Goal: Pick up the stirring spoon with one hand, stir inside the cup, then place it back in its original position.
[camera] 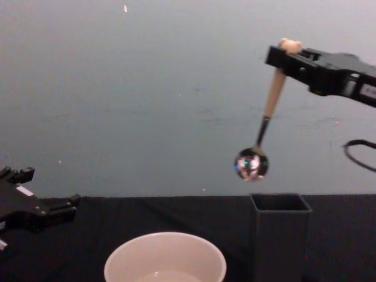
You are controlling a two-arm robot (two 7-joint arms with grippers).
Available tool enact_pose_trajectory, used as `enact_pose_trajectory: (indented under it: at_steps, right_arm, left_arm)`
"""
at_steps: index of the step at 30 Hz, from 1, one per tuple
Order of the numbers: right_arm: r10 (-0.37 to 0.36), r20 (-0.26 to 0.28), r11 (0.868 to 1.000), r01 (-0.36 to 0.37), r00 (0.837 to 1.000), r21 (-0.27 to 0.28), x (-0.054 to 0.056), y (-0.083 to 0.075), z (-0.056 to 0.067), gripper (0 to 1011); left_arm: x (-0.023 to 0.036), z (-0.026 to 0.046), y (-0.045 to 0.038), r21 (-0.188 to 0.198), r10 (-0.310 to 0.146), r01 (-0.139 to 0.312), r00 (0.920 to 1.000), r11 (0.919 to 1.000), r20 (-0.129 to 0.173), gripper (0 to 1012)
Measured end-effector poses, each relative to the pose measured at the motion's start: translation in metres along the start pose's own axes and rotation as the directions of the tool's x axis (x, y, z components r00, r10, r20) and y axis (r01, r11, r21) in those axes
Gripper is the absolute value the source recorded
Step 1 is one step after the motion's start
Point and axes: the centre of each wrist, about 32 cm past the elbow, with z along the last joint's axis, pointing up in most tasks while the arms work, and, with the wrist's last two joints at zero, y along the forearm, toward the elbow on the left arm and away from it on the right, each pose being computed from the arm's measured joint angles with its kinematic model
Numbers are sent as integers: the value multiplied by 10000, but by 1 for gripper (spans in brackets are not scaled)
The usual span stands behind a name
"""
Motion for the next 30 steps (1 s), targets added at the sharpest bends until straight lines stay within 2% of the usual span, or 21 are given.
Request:
enact_pose_trajectory:
  at_steps: [3, 11, 17, 22, 30]
  right_arm:
    - [460, -31, 9989, -460, 9989, -5, -32, 120, -37, 215]
    - [1136, -139, 9931, -1140, 9934, -282, -126, 321, -160, 215]
    - [1660, -243, 9843, -1672, 9858, -571, -245, 466, -303, 215]
    - [1966, -340, 9776, -1986, 9799, -701, -312, 512, -381, 215]
    - [2219, -274, 9719, -2234, 9747, -745, -417, 543, -585, 215]
  left_arm:
    - [0, 0, 0, -1, 1, -1, 10000, 10000, 0, 1001]
    - [0, 0, 0, 0, 0, 0, 10000, 10000, 0, 1001]
    - [0, 0, 0, -1, 0, 0, 10000, 10000, 0, 1001]
    - [0, 0, 0, 0, 0, 0, 10000, 10000, 0, 1001]
    - [0, 0, 0, 0, 0, 0, 10000, 10000, 0, 1001]
